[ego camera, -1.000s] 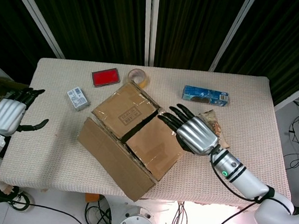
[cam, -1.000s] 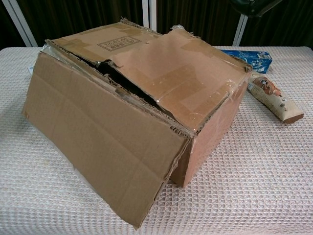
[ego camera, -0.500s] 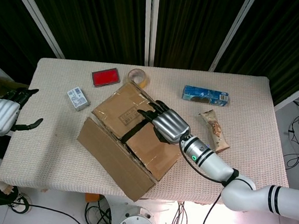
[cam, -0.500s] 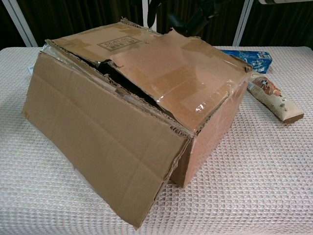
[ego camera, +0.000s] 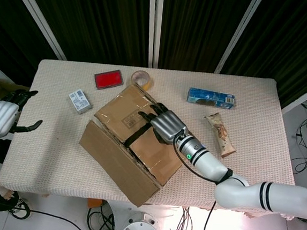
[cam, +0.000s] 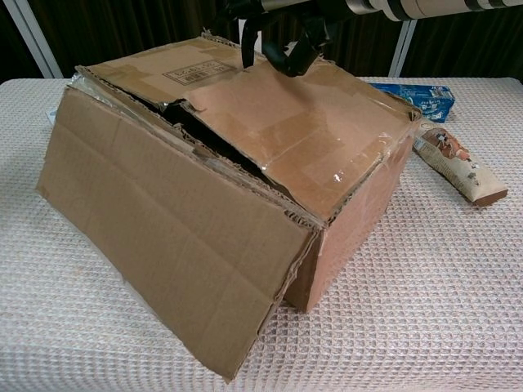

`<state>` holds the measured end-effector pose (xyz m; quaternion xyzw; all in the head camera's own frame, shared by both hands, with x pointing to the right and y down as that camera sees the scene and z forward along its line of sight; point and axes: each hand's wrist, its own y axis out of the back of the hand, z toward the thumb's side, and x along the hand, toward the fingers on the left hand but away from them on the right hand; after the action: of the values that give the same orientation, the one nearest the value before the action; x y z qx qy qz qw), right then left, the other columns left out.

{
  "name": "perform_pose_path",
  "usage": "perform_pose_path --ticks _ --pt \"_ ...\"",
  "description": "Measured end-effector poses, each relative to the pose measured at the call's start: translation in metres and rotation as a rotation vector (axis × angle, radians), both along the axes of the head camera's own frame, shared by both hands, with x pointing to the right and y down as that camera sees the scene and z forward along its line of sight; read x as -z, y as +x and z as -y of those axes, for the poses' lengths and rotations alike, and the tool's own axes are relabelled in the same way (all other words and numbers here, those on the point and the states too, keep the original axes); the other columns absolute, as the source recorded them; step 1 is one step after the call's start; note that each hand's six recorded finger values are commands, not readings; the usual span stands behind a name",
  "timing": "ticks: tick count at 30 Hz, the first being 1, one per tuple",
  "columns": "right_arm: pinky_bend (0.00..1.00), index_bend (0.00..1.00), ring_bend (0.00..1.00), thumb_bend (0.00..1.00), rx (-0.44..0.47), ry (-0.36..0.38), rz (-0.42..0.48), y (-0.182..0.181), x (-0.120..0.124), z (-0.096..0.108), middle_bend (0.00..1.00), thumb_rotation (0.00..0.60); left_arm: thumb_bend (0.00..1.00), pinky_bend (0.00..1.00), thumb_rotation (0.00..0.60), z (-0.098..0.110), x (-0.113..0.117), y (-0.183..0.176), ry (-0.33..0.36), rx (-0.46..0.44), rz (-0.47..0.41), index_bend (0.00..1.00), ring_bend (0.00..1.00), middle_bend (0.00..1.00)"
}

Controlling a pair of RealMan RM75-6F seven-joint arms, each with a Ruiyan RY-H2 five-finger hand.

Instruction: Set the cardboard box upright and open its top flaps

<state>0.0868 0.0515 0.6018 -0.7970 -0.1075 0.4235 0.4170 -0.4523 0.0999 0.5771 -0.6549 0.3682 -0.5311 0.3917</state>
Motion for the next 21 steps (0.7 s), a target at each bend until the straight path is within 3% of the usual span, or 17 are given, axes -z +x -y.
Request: perform_pose_path --ticks 4,9,21 --pt "0.0 0.0 0.0 0.78 -0.003 0.017 0.003 -0.001 0.008 -0.001 0.47 0.6 0.24 0.27 0.207 0.001 0.003 0.004 0.005 -0.012 -0.001 0.11 0.12 0.18" --pt "0.0 0.0 0.02 0.78 -0.004 0.035 0.012 0.003 0.022 -0.002 0.55 0.6 0.24 0.27 0.204 0.001 0.004 0.008 0.006 -0.02 -0.003 0.11 0.12 0.18" --pt "0.0 0.0 0.04 0.78 0.002 0.133 0.057 0.038 0.088 -0.01 0.56 0.6 0.24 0.27 0.207 0.002 0.004 0.023 0.01 -0.05 -0.005 0.11 0.12 0.18"
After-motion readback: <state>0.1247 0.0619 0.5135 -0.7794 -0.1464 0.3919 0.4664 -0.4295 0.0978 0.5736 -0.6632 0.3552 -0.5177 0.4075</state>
